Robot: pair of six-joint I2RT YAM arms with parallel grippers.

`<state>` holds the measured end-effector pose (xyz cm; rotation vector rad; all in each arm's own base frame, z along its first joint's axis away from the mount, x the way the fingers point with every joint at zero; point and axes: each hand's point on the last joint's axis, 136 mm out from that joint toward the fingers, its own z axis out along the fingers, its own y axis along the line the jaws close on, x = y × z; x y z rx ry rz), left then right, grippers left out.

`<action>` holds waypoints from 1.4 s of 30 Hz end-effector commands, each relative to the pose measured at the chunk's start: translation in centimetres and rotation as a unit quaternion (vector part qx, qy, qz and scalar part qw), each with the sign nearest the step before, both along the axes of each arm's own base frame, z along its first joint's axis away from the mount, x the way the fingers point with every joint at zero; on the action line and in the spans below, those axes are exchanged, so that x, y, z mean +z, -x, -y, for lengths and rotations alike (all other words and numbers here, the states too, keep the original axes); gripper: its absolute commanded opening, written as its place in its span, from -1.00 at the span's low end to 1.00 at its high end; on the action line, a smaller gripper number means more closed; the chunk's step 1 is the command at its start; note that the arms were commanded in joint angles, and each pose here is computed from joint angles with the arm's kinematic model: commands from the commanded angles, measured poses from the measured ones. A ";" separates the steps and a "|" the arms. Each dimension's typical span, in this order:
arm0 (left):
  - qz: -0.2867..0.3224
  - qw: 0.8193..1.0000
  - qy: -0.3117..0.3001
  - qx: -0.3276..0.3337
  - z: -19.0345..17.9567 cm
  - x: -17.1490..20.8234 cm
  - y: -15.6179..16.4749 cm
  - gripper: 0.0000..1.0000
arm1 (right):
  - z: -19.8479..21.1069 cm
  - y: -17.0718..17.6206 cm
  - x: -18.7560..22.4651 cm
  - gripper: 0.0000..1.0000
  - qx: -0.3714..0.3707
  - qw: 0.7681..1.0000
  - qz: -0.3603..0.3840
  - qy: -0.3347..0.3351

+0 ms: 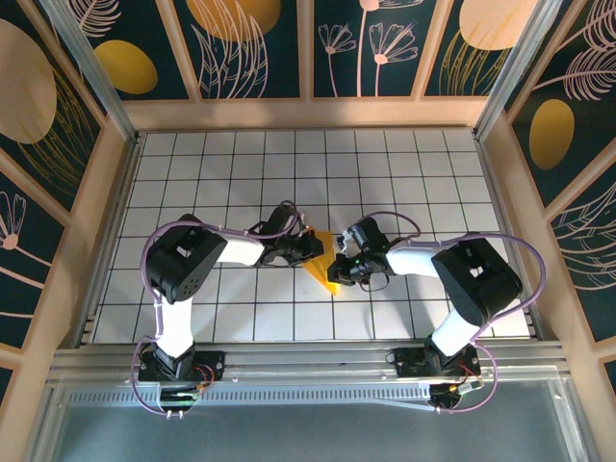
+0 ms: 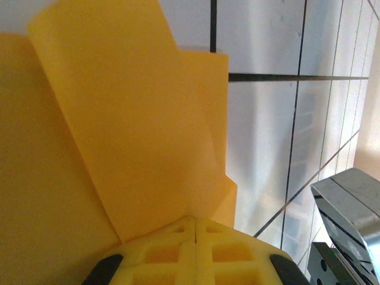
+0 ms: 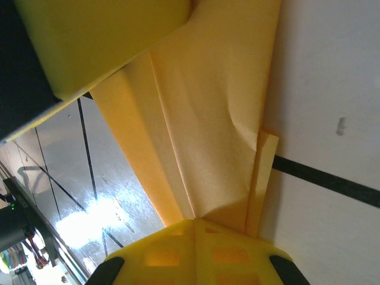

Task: Fold a paper plane with a square sheet of paper (fold left side to right side)
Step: Fourth fold the wing at the center of the table.

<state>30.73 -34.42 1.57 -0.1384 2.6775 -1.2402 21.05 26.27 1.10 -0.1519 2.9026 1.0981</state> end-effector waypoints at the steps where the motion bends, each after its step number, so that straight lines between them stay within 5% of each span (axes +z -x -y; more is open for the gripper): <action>1: 0.006 0.998 -0.053 0.040 -2.9 -2.3 -2.6 -1.00 | 5.3 4.0 -6.1 -1.00 -0.005 0.987 -0.065 0.149; 33: 0.052 0.989 -0.102 0.093 -9.6 -2.0 -13.7 -1.00 | 5.4 4.7 -6.5 -1.00 -0.001 0.986 -0.075 0.150; 42: 0.107 0.989 -0.054 0.082 -9.7 3.5 -10.9 -1.00 | 5.1 4.2 -6.1 -1.00 0.003 0.987 -0.066 0.145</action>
